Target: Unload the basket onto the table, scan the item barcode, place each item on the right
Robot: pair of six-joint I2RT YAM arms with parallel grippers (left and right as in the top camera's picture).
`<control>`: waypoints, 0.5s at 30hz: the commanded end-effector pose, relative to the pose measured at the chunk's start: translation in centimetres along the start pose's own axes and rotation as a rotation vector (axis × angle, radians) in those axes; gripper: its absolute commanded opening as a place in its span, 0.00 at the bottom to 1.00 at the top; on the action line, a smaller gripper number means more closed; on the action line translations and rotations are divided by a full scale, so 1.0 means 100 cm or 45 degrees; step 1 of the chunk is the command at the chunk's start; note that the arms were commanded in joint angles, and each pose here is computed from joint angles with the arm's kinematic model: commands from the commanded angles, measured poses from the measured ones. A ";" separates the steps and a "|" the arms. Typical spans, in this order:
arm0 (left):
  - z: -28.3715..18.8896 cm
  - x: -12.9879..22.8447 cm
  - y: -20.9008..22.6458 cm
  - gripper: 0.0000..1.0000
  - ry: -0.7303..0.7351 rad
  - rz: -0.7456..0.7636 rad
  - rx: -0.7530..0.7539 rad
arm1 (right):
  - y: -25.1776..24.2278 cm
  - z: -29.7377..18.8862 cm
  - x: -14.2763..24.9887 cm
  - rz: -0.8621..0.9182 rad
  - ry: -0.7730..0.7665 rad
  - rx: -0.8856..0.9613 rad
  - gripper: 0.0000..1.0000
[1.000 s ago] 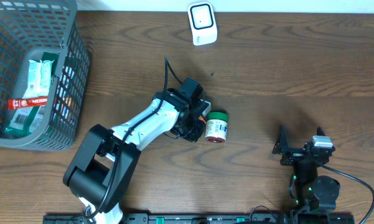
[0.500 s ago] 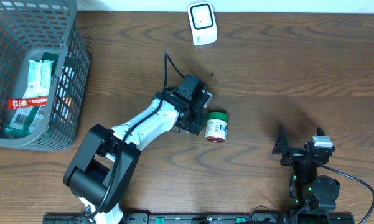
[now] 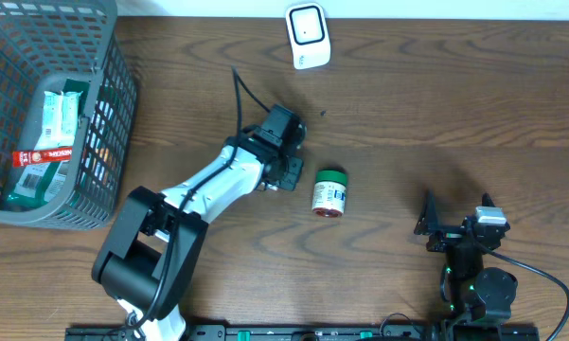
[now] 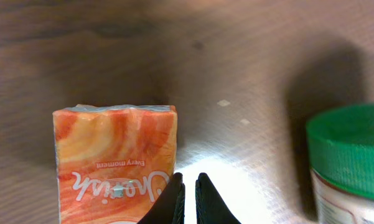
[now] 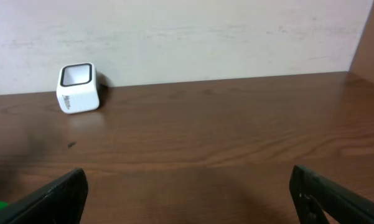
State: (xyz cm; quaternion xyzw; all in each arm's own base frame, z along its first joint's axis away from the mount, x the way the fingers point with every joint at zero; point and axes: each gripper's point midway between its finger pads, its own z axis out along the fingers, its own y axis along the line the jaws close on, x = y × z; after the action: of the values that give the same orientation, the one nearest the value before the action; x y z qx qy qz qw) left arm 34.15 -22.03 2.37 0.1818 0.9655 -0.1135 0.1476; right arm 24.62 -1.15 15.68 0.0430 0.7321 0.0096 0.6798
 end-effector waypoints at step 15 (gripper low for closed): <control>-0.057 -0.036 0.000 0.48 -0.201 0.000 0.030 | -0.002 0.000 0.000 0.017 -0.002 0.011 0.99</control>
State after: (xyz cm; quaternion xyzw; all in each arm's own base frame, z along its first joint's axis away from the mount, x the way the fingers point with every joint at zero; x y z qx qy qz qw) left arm 35.64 -21.36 7.89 0.1558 0.9550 -0.1396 0.2104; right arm 24.63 -1.14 15.68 0.0429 0.7321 0.0097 0.6798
